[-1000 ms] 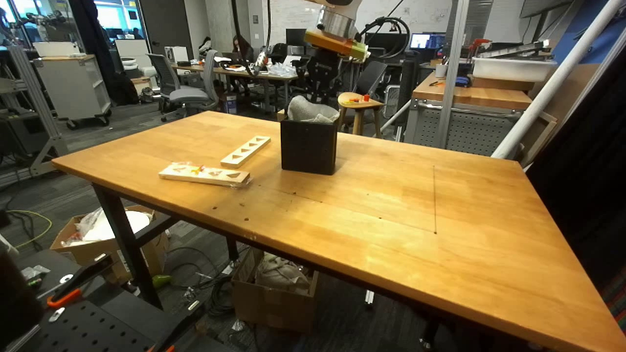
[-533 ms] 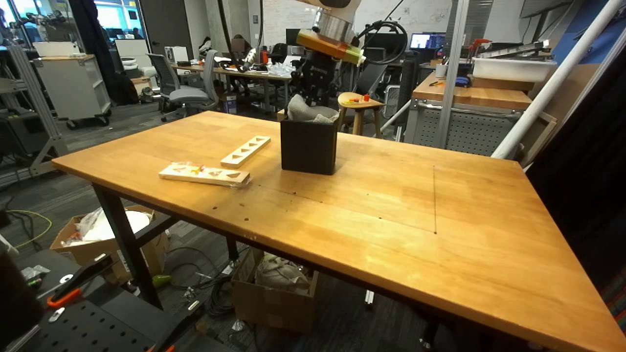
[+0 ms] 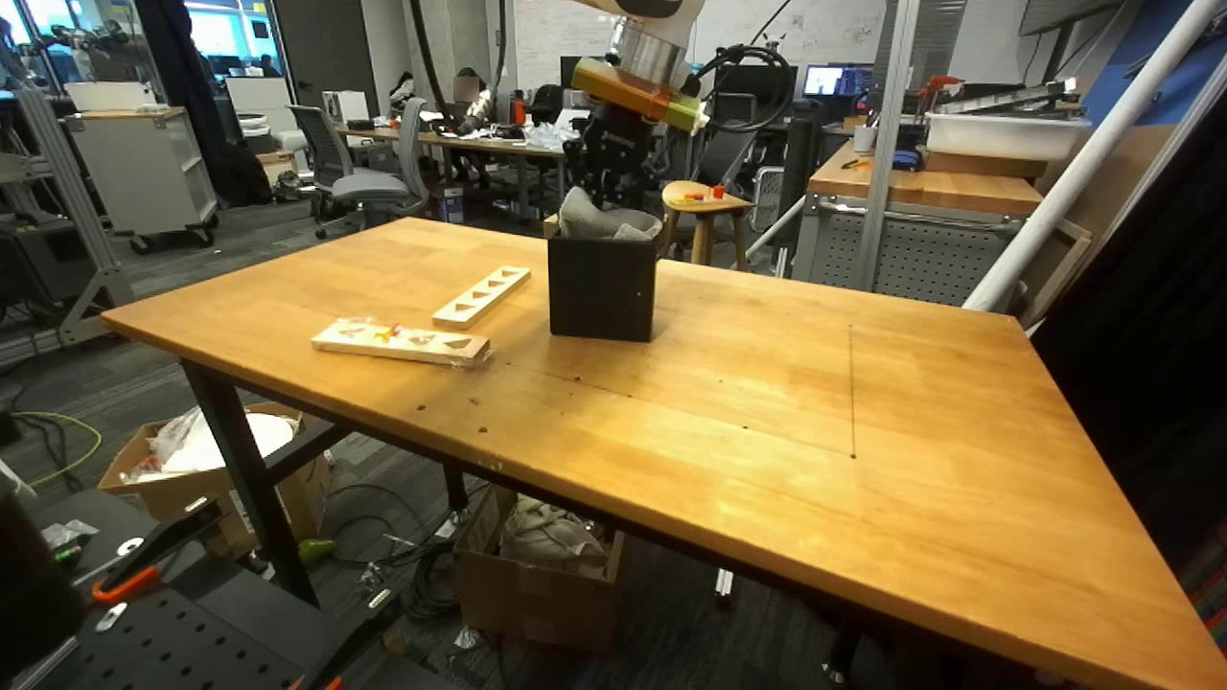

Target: Put the white towel in the black box

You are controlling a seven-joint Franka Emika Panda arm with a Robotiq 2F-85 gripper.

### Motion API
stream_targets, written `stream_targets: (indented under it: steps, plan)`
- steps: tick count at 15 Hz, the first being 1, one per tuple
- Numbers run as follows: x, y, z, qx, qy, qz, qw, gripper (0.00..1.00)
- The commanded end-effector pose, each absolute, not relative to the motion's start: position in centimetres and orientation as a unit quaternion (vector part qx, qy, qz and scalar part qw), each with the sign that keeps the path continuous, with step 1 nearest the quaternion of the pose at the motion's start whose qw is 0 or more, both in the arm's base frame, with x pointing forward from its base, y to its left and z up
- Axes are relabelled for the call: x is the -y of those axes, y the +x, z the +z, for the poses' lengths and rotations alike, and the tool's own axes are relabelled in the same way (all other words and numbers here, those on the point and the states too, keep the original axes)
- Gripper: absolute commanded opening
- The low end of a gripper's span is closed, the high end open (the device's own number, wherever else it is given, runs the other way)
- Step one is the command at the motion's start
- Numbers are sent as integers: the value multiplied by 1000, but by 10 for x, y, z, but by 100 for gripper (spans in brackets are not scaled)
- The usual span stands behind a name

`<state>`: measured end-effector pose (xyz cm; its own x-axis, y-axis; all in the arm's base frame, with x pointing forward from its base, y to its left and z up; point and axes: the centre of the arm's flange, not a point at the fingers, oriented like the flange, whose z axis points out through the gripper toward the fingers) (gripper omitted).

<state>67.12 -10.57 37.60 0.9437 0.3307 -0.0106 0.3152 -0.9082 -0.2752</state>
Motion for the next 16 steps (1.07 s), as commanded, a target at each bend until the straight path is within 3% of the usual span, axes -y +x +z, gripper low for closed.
stream_targets:
  steps: [1, 16]
  plan:
    - [107, 652, 391, 156, -979, 8, 135, 4]
    - [114, 634, 383, 145, -980, 13, 139, 4]
